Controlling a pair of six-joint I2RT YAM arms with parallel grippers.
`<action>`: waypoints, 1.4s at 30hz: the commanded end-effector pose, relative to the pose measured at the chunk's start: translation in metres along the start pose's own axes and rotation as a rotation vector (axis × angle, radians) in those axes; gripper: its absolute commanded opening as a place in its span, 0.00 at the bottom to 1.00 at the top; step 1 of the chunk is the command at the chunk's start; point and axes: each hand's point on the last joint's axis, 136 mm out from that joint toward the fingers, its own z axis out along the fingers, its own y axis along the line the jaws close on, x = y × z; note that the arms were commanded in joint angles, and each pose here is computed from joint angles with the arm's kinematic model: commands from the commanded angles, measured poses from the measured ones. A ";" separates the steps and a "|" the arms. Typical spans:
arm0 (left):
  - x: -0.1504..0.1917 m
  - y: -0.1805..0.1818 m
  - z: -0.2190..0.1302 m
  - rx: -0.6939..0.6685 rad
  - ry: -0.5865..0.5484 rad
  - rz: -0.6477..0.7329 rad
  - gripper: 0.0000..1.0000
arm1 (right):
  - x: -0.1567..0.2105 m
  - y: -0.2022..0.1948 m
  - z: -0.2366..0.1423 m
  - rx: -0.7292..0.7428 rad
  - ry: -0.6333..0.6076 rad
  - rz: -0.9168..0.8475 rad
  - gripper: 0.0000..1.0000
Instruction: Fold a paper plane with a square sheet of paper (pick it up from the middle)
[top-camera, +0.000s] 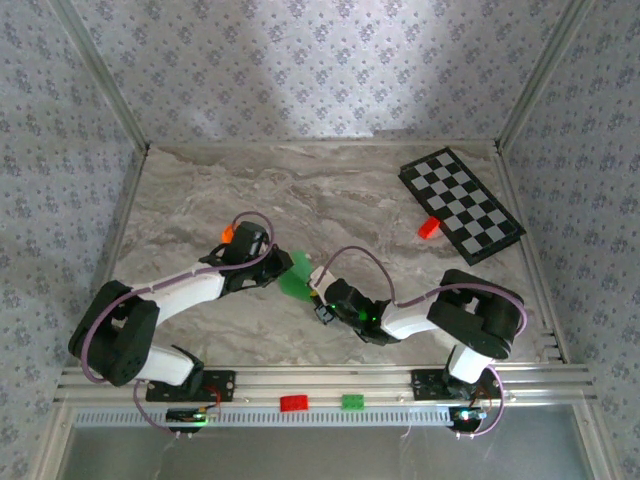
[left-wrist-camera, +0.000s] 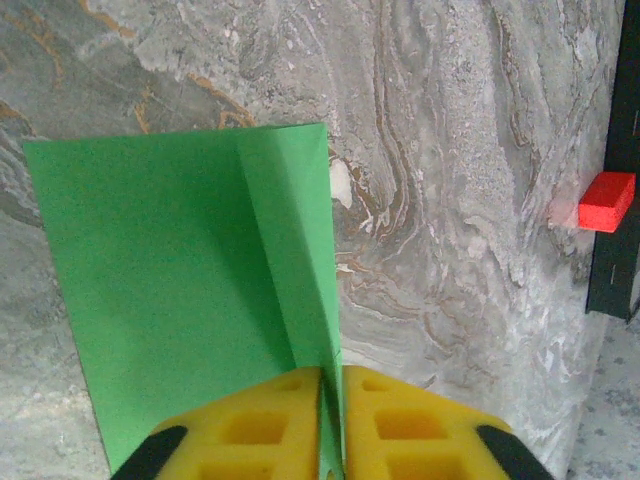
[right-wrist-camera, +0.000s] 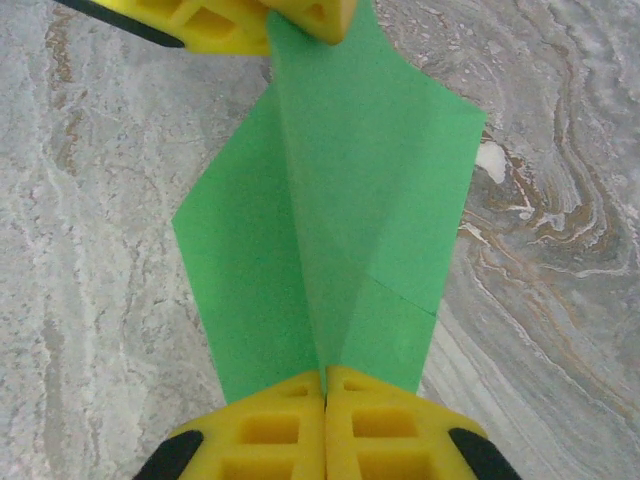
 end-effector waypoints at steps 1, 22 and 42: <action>-0.007 -0.006 -0.006 0.002 -0.014 0.014 0.24 | 0.000 0.002 -0.001 -0.033 0.008 0.054 0.05; -0.012 0.012 -0.039 -0.033 -0.075 0.003 0.60 | 0.009 0.007 0.013 -0.298 0.227 0.492 0.03; -0.005 0.004 -0.020 0.016 -0.009 -0.001 0.36 | 0.014 -0.009 0.014 -0.375 0.214 0.844 0.04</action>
